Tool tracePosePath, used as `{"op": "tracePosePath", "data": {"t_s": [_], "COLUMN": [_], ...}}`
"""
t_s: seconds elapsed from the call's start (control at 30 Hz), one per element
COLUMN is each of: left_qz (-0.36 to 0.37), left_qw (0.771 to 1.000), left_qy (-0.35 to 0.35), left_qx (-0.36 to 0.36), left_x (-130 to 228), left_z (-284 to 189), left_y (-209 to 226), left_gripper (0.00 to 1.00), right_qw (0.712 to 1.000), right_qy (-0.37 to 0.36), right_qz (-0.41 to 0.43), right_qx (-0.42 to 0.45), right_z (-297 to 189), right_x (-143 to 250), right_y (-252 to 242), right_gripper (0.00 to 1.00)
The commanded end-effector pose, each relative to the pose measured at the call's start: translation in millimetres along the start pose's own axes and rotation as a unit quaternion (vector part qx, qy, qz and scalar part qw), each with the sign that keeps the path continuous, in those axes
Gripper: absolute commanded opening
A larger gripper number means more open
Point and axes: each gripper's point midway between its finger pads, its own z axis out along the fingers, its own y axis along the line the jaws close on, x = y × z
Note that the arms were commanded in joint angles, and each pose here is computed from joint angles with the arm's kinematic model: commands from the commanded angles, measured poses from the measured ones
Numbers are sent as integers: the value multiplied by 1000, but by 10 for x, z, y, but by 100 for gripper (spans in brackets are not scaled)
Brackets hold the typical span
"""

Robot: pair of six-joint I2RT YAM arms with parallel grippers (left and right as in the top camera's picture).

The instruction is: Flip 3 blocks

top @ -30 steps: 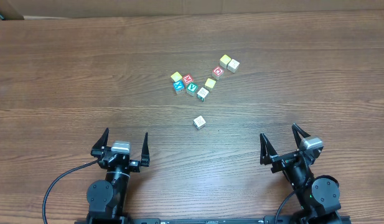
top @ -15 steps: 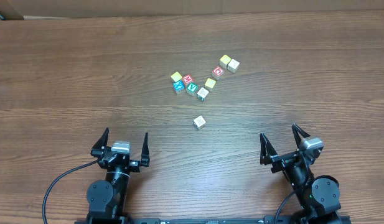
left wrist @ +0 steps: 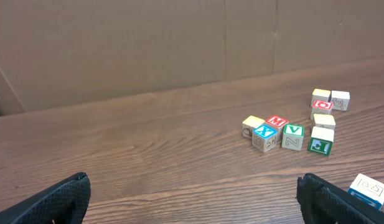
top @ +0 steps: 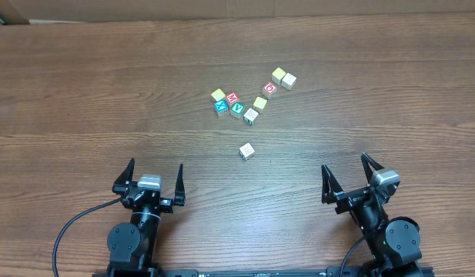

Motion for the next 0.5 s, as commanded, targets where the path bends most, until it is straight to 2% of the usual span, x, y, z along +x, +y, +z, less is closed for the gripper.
{"op": "tracePosePath", "data": {"t_s": [0.0,0.47], "left_qz": [7,7], "left_qw": [1000,1000], "left_qy": [-1,-1], "left_qx": [-12,-12], "left_x": [5,5], "left_z": [-4,-4], "left_y": [49,49], "left_gripper": [100,100], "right_qw": [1000,1000], "right_qy": [-3,-2], "right_qz": [-2,-3], "right_qx": [-1,-22], "right_z": [1,-1], "right_x": [14,11], "right_y": [-2,71], "right_gripper": [100,100]}}
